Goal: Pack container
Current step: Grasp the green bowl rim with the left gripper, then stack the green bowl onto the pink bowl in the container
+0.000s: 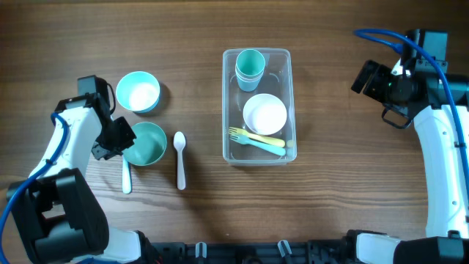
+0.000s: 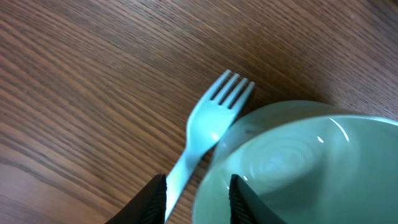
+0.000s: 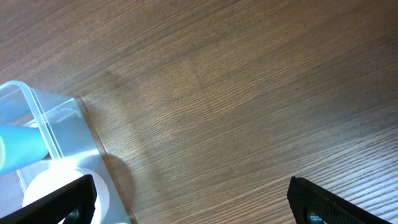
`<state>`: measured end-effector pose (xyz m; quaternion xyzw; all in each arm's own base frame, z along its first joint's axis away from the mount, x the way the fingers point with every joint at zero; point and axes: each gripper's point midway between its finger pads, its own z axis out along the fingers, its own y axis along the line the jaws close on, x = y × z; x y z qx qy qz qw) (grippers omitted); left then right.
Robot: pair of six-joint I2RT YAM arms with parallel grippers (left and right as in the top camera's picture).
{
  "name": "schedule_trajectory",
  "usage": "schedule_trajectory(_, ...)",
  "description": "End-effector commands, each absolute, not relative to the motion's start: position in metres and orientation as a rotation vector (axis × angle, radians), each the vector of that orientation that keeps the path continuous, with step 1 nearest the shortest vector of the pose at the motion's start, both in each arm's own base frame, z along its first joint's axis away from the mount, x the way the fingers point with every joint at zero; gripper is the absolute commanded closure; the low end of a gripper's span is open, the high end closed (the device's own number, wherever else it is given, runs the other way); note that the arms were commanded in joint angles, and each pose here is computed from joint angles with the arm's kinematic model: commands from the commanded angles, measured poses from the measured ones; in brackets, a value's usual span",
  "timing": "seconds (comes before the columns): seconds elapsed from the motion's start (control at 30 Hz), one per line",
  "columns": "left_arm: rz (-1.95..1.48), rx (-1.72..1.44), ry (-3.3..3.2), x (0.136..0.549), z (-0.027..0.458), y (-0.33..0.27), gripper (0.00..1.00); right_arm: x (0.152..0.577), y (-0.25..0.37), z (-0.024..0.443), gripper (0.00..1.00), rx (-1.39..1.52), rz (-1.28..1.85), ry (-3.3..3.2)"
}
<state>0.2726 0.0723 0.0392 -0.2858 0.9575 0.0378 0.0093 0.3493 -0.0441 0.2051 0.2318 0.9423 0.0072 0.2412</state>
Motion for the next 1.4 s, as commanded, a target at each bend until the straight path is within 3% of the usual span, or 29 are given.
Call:
schedule_trajectory(0.0,0.134,-0.895,2.998,0.269,0.035,0.083,0.66,0.349,-0.044,0.199,0.00,0.638,0.027,2.594)
schedule_trajectory(0.13,0.033,-0.780,2.988,0.281,0.031,0.075,0.66,0.349,-0.044,0.199,0.00,0.638,0.027,2.594)
schedule_trajectory(0.23,-0.017,-0.728,3.002,0.279,0.023,0.068,0.72,0.349,-0.044,0.199,0.00,0.638,0.027,2.594)
schedule_trajectory(0.33,-0.017,-0.728,3.019,0.274,0.020,0.066,0.80,0.349,-0.044,0.199,0.00,0.639,0.027,2.594)
schedule_trajectory(0.43,-0.054,-0.734,3.028,0.272,0.020,0.062,0.96,0.349,-0.044,0.199,0.00,0.639,0.027,2.594)
schedule_trajectory(0.63,-0.072,-0.601,3.050,0.280,0.027,0.037,0.96,0.349,-0.044,0.199,0.00,0.638,0.027,2.594)
schedule_trajectory(0.87,-0.105,-0.361,2.852,0.324,0.150,0.001,0.96,0.349,-0.044,0.199,0.00,0.639,0.027,2.594)
schedule_trajectory(0.97,-0.249,-0.119,2.706,0.329,0.215,-0.058,0.96,0.349,-0.044,0.199,0.00,0.639,0.027,2.594)
schedule_trajectory(1.03,-0.305,-0.012,2.663,0.325,0.227,-0.093,0.96,0.349,-0.044,0.199,0.00,0.638,0.027,2.594)
schedule_trajectory(1.2,-0.402,0.255,2.634,0.320,0.217,-0.185,0.96,0.349,-0.044,0.199,0.00,0.638,0.027,2.594)
schedule_trajectory(1.37,-0.391,0.355,2.777,0.333,0.139,-0.236,0.96,0.349,-0.044,0.199,0.00,0.639,0.027,2.594)
